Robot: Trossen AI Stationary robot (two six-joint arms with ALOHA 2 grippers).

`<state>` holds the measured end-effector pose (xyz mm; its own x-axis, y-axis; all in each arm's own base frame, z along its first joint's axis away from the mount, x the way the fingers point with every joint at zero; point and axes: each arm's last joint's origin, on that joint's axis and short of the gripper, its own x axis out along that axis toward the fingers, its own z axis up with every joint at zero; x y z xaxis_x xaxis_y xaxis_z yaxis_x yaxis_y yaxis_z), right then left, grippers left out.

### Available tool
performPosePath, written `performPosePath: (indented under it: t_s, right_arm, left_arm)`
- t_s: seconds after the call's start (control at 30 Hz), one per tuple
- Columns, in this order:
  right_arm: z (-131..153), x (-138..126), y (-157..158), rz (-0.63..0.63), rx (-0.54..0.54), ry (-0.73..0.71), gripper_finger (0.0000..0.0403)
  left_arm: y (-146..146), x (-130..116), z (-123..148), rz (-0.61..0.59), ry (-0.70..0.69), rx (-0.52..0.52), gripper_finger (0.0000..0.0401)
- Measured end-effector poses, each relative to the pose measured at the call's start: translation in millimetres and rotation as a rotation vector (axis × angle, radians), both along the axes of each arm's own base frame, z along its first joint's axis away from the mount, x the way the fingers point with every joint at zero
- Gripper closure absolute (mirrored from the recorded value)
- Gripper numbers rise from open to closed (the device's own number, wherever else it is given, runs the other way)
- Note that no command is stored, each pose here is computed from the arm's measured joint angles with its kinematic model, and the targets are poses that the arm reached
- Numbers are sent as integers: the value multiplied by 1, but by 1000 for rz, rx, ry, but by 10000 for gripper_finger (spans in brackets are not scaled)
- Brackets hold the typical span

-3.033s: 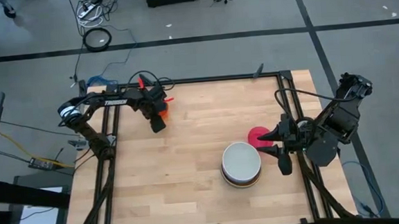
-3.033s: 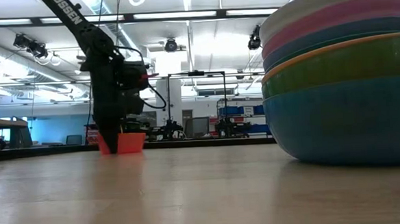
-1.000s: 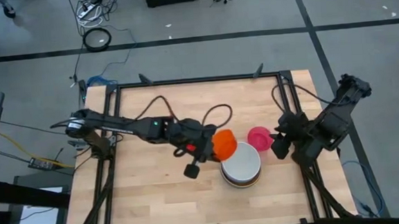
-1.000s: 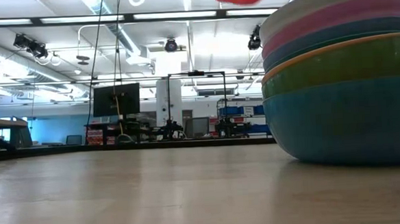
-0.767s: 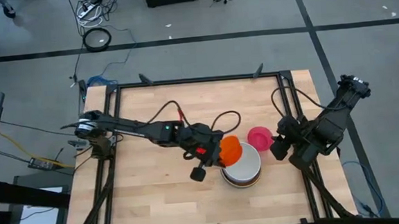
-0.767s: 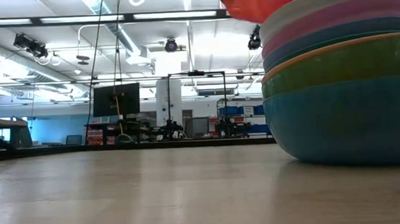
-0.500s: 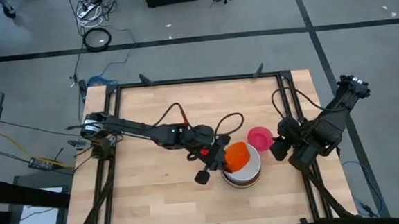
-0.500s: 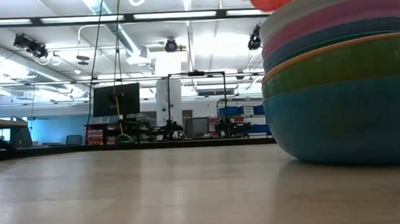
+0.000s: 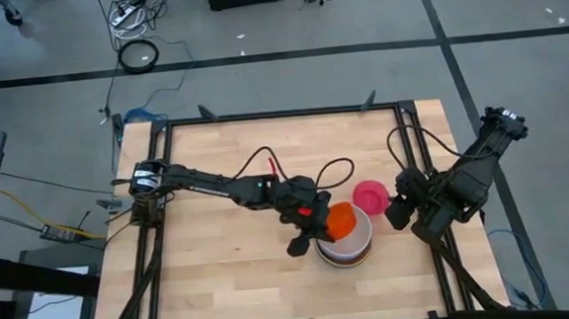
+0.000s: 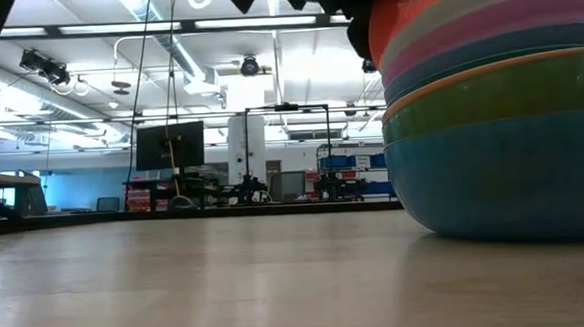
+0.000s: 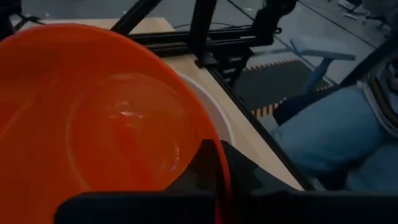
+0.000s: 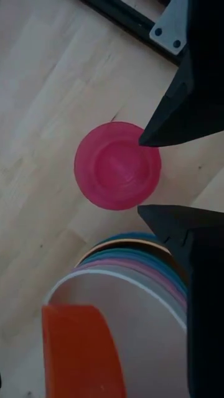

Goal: Nest bowls inside each other
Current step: Stack the orange bowl on top of the white bowl, then stack the red bowl on top of the orange bowl

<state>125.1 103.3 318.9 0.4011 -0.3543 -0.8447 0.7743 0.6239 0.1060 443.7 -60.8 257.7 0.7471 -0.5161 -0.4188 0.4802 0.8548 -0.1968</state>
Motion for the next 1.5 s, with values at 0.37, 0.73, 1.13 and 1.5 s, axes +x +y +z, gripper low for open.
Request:
performPosePath:
  t_s: [0.37, 0.73, 1.13, 1.5]
  right_arm:
    - [0, 1, 1, 14, 7, 4, 253]
    - [-2, -2, 0, 30, 9, 60, 254]
    - [-76, -15, -8, -156, 17, 298, 252]
    - [-115, -7, -18, -209, -8, 185, 252]
  left_arm:
    - [2, 4, 2, 45, -17, -48, 312]
    - [-7, -2, 14, 26, -30, -75, 298]
    - [15, -69, 56, 360, 254, 203, 297]
    - [29, -149, 108, 654, 345, 329, 297]
